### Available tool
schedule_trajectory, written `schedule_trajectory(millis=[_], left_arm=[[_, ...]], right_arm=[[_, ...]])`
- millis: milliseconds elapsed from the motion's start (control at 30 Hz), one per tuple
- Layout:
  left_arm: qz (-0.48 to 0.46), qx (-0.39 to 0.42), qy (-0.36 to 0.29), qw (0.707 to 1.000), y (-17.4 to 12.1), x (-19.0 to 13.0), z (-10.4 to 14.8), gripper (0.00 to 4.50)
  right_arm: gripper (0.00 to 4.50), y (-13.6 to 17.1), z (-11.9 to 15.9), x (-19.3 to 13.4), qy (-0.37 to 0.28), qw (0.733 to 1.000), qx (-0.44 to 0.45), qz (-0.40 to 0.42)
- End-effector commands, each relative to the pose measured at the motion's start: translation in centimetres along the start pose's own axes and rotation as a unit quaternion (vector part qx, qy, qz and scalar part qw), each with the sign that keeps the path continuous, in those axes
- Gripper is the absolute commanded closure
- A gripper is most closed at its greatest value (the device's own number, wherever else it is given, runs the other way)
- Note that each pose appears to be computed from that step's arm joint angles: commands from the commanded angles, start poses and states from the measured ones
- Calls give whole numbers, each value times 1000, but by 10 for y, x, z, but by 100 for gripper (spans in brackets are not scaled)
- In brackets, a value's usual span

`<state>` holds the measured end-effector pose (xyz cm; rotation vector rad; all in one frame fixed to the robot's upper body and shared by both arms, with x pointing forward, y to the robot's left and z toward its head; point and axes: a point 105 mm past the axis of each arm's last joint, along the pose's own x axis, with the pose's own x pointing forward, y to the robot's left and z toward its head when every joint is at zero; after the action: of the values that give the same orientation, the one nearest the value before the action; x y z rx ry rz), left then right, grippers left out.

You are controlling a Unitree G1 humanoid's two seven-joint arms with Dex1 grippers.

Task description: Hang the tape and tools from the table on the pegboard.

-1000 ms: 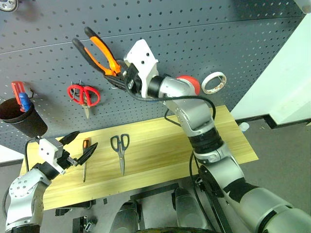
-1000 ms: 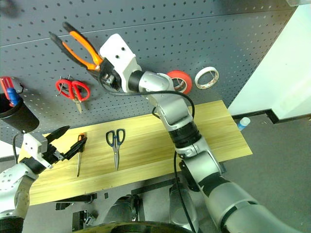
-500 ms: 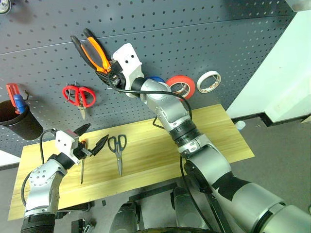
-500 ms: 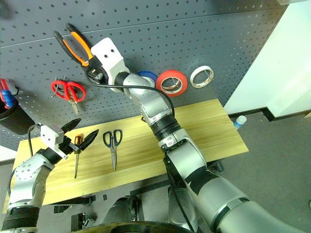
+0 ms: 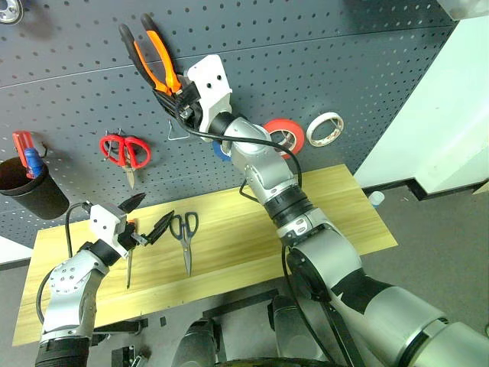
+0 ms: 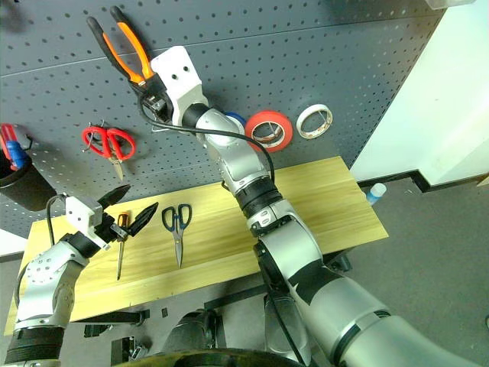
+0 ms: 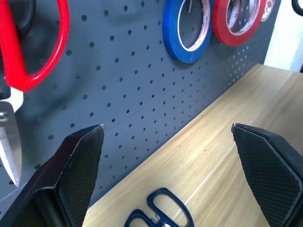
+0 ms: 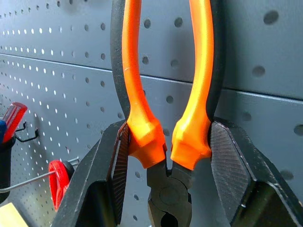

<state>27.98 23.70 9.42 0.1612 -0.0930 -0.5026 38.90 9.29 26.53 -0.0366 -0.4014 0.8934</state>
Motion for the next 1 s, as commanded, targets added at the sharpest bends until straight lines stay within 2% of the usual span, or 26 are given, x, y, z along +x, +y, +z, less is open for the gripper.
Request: schedule_trajectory(millis=[33,200,667,1000], left_arm=[[16,24,-17,999,14,1,15,0],[32,34,-12,999,30,-4,17,0],[41,41,10,998,34,-33,23,0],[51,34,17,998,33,-46,29,0]], right_arm=[[240,21,8,7,-31,999,8,16],[240,25,1,6,-28,999,13,13],[240,37,6,2,-60,998,32,17],[240,33,4,0,-68,996,52,7]])
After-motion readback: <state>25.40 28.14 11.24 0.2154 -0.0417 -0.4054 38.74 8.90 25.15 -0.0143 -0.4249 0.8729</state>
